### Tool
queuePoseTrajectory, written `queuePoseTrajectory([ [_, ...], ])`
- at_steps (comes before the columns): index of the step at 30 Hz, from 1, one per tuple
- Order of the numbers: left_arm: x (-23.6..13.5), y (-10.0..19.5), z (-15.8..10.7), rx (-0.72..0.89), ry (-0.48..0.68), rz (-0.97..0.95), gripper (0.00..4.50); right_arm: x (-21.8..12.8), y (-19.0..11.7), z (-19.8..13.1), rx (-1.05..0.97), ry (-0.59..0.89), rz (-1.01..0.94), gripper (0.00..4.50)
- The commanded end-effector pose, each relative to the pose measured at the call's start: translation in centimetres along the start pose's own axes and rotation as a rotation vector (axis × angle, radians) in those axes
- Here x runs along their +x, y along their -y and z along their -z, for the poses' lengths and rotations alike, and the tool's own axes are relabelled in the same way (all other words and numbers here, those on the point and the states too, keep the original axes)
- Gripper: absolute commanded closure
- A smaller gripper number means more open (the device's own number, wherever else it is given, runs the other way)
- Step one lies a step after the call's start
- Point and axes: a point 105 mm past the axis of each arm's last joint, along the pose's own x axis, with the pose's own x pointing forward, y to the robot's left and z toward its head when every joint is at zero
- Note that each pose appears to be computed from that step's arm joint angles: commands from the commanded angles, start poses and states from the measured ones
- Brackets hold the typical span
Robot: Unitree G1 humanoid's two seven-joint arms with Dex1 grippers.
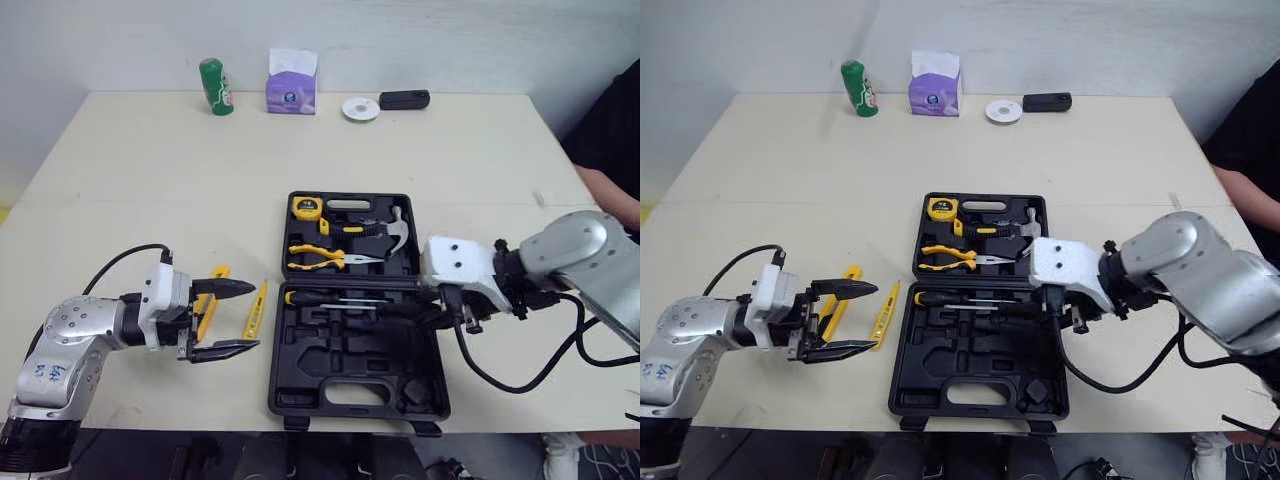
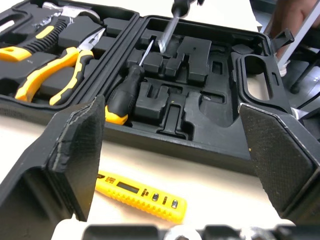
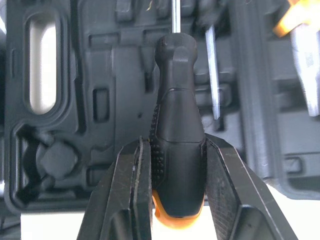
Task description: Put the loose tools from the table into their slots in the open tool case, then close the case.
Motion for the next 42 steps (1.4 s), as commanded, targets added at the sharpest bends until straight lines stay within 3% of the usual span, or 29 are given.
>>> queuePoseTrajectory([
  [1, 0.0, 0.6, -0.7, 0.022, -0.002, -0.005, 0.00, 0.4, 0.5, -0.8, -0.023, -0.016, 0.036, 3.50],
  [39, 1.1, 0.6, -1.3, -0.017, 0.012, -0.050, 0.00, 3.7, 1.0, -1.3, -0.098, -0.105, 0.058, 3.50],
  [42, 1.2, 0.8, -1.3, -0.022, 0.015, -0.049, 0.00, 3.8, 1.3, -1.7, -0.091, -0.087, 0.083, 2.13],
])
